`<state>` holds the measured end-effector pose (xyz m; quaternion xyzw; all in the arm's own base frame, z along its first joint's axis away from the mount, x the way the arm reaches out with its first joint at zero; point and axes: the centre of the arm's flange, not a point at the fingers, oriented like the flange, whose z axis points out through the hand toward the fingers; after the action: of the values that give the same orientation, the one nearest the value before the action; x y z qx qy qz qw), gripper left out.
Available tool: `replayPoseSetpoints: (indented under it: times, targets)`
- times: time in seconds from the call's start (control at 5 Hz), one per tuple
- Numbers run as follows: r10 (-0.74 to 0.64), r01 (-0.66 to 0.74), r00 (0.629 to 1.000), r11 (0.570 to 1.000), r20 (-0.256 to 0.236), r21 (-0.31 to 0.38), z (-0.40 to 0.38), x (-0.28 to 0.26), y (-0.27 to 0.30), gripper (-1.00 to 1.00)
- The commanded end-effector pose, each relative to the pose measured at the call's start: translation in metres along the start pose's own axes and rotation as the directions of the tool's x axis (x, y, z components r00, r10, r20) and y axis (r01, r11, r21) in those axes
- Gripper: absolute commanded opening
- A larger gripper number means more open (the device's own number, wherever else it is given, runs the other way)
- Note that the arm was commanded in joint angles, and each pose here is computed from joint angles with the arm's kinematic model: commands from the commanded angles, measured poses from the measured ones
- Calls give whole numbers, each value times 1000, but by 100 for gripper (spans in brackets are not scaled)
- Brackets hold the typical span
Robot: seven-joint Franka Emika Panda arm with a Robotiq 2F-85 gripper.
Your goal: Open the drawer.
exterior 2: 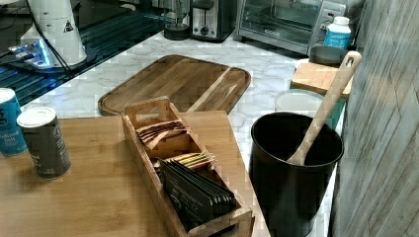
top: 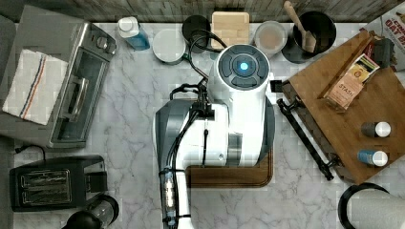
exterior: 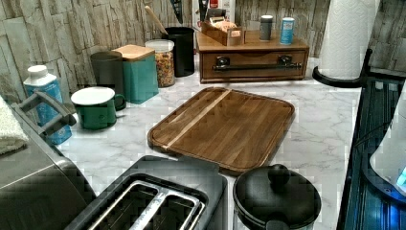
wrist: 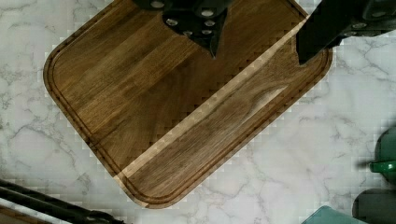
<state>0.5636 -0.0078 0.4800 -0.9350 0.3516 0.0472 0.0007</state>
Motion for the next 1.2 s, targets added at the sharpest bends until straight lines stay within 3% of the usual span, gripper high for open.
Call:
replayPoseSetpoints:
  times: [0.2, 0.6, 0.8, 1.0, 1.2]
  targets:
    - [1, -1, 1000, 1000, 6, 4, 1, -1, 0, 100]
    - [1, -2, 1000, 1000, 6, 4, 1, -1, 0, 100]
    - [-95, 95, 995, 995, 21, -12, 2, -20, -1, 100]
    - [-252, 253, 966, 968, 65, -7, 0, -34, 22, 100]
    - [-434, 435, 898, 900, 67, -5, 0, -41, 58, 100]
